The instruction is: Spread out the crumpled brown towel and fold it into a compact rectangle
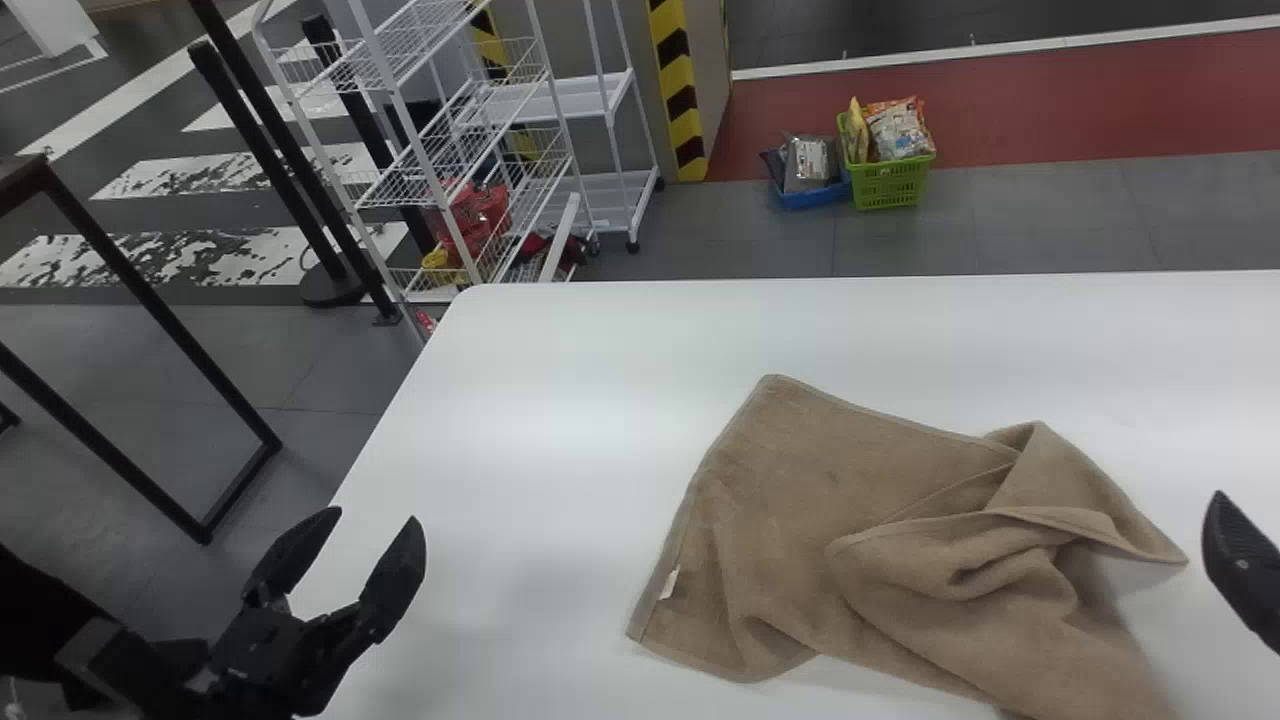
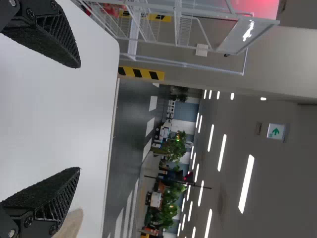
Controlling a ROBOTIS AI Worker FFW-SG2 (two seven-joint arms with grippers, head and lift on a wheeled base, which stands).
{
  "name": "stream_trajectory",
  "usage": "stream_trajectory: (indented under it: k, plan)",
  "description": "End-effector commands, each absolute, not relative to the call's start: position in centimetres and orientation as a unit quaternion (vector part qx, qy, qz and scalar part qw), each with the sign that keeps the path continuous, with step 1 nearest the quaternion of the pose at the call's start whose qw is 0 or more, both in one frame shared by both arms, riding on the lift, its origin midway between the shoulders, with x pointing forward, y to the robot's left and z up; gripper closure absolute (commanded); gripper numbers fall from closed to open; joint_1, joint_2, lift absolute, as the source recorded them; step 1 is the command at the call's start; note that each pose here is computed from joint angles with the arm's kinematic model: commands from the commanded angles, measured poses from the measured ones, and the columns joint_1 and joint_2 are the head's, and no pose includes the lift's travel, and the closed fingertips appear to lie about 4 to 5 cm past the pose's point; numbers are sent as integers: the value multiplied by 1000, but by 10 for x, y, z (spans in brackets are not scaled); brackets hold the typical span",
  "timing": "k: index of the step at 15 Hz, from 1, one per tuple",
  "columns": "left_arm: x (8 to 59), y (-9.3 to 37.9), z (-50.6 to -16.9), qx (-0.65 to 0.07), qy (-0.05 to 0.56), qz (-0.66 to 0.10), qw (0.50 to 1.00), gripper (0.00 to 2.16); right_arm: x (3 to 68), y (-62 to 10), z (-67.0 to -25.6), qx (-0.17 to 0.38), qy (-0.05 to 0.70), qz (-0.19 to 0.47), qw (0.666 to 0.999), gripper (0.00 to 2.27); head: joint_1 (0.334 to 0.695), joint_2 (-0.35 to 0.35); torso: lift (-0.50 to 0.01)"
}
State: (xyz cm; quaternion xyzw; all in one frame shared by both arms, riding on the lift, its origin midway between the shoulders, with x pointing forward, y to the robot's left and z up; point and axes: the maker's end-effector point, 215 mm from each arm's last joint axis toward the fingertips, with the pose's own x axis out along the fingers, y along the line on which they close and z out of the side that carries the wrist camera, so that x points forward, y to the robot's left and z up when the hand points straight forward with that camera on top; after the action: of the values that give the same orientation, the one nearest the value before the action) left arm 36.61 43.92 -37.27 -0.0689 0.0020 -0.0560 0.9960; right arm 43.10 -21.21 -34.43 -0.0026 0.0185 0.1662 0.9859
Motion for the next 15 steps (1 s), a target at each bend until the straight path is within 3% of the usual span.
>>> stream_trajectory:
  k: [1,12,15]
  plan:
    - [366,440,-372,-70,2,-55,996,70,431,-214,-345,-2,17,164,986,134,695,315,-127]
    - [365,436,-373,-71,1,-67,995,70,433,-218,-347,-4,15,161,987,134,695,308,-127]
    - [363,437,-372,-73,-2,-71,995,70,438,-229,-360,-7,46,171,984,130,695,301,-127]
